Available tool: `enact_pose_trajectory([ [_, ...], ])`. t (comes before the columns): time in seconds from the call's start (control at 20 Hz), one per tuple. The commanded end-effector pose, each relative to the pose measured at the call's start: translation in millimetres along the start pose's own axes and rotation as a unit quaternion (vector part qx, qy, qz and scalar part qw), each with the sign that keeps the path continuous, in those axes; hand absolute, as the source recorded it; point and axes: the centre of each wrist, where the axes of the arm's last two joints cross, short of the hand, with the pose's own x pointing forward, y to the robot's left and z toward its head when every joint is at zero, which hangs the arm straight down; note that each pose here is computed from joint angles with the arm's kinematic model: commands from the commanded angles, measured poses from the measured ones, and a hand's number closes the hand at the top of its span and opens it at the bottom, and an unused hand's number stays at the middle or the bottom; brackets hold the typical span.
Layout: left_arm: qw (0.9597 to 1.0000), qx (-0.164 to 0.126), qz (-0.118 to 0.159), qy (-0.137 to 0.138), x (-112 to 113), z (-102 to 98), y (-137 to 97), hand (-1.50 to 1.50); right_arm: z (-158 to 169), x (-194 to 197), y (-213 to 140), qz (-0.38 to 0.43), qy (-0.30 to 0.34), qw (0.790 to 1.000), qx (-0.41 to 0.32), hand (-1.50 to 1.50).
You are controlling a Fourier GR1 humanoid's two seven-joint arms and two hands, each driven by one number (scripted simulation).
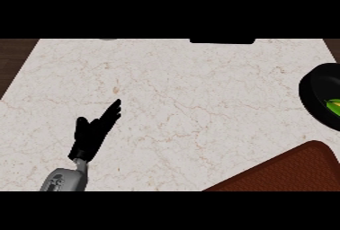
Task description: Pick the lemon from the tray and place it in the pot
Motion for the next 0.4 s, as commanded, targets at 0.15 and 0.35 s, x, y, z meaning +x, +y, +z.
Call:
enact_pose_trajectory([
  [0.15,0.9999,-0.011,0.000,-0.006,2,1,0,0.00,36,6,-50,-0.130,-0.021,0.985,-0.115,-1.50],
  [0.35,0.9999,-0.008,-0.004,-0.010,6,2,7,0.00,73,5,-81,-0.157,-0.025,0.977,-0.142,-1.50],
])
